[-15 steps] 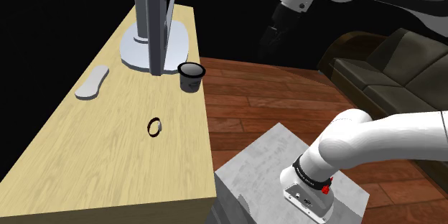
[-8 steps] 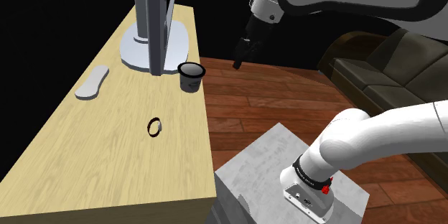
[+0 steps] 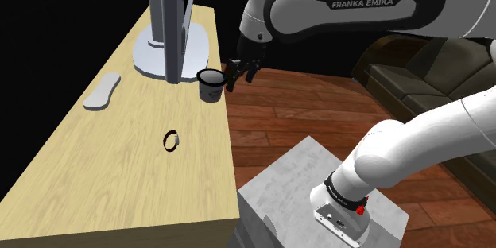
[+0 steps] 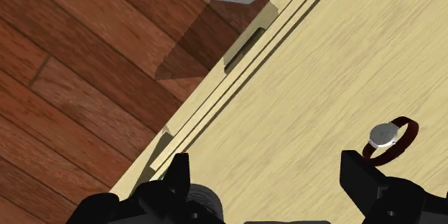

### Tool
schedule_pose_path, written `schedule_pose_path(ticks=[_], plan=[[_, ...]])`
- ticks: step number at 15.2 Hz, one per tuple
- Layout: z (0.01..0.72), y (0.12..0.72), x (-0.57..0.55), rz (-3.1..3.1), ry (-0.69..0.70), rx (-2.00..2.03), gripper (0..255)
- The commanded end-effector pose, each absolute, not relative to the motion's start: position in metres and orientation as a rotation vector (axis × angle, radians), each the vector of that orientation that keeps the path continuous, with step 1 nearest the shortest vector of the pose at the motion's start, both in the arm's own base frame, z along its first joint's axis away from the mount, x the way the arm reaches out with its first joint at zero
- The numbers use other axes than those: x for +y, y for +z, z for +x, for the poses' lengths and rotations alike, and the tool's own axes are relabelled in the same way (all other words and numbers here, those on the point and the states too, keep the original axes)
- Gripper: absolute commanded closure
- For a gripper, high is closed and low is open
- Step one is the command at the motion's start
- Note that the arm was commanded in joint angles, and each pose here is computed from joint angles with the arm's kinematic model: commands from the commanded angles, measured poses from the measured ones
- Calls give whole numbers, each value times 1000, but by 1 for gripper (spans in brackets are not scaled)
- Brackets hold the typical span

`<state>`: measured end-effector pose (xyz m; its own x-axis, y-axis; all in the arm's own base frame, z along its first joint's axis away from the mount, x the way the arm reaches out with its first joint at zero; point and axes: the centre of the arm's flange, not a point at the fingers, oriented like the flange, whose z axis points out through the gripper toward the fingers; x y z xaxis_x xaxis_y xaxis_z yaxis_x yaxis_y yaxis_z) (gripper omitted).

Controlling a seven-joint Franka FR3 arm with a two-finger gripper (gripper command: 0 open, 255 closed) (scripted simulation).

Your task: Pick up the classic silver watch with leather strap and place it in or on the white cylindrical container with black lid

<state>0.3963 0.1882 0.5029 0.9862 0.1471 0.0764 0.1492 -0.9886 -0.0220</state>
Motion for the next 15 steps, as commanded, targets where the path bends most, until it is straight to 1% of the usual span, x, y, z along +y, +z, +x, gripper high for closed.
schedule_pose_path(ticks=[1, 15], plan=[[405, 488, 214, -3109, -112, -224, 0], [471, 392, 366, -3159, -72, -176, 0]])
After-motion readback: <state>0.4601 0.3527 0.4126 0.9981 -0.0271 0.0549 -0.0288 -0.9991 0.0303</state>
